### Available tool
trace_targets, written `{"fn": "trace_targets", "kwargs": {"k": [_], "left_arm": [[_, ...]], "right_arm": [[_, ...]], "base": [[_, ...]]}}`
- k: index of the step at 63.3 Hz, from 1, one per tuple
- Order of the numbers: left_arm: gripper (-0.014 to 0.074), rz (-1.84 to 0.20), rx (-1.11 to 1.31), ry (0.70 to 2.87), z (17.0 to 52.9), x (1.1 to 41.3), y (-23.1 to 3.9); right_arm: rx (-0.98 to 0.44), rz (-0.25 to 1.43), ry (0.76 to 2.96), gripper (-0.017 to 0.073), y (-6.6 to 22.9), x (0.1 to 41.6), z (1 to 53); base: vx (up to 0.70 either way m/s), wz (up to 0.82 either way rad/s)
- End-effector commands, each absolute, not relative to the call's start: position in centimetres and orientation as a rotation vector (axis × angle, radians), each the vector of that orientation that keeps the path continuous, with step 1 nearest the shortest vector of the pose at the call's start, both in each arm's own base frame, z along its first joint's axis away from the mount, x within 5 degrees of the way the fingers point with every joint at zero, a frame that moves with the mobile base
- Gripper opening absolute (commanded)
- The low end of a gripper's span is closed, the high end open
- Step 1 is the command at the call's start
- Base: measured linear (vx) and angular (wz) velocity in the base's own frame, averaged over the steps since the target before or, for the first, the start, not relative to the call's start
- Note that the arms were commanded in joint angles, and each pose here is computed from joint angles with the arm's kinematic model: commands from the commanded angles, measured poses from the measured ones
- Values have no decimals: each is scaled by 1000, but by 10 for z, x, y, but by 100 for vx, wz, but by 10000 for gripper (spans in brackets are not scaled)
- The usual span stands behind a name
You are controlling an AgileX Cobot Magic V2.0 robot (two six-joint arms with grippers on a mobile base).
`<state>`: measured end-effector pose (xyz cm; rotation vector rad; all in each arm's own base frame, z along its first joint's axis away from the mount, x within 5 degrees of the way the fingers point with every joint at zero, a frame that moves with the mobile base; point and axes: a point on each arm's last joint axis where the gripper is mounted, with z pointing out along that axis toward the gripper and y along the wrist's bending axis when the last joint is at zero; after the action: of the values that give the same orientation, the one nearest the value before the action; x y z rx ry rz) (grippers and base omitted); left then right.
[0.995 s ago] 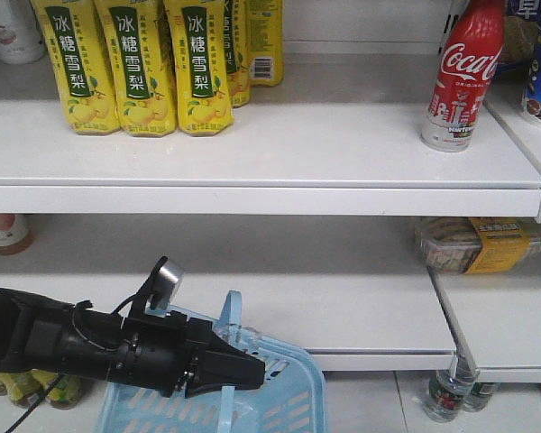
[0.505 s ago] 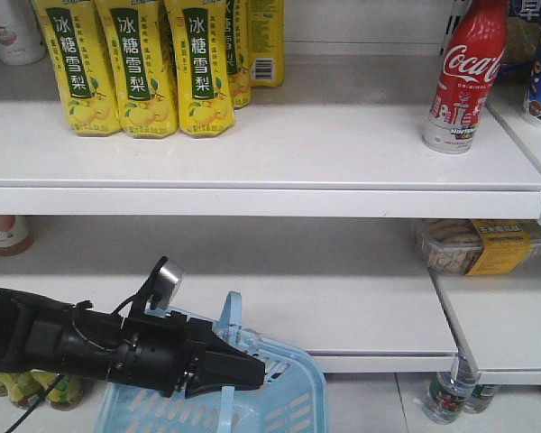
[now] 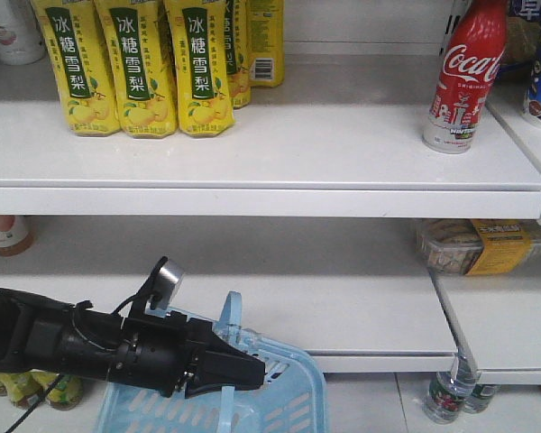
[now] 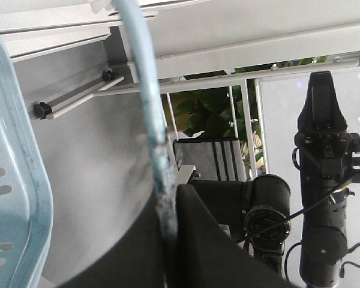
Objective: Place coke in basket with both arms
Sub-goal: 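Raise the open right gripper toward the red Coca-Cola bottle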
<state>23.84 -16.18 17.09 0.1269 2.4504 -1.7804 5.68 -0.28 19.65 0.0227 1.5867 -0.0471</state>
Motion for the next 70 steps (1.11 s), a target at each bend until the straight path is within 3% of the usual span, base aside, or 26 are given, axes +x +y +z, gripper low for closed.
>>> {"fn": "trace_targets", "kwargs": {"k": [1,40,70], "left_arm": [[-6,-1881,123,2279,198,242,-165],[-6,-1881,123,2279,198,242,-165],[-6,-1881,123,2279,198,242,-165]], "right_arm": [[4,-60,1508,-8,-2,56,201],[-3,-56,1392,-8,-1,53,224],[50,-21,1566,-8,-4,82,296]], "base": [[0,0],[0,0],[0,0]]}}
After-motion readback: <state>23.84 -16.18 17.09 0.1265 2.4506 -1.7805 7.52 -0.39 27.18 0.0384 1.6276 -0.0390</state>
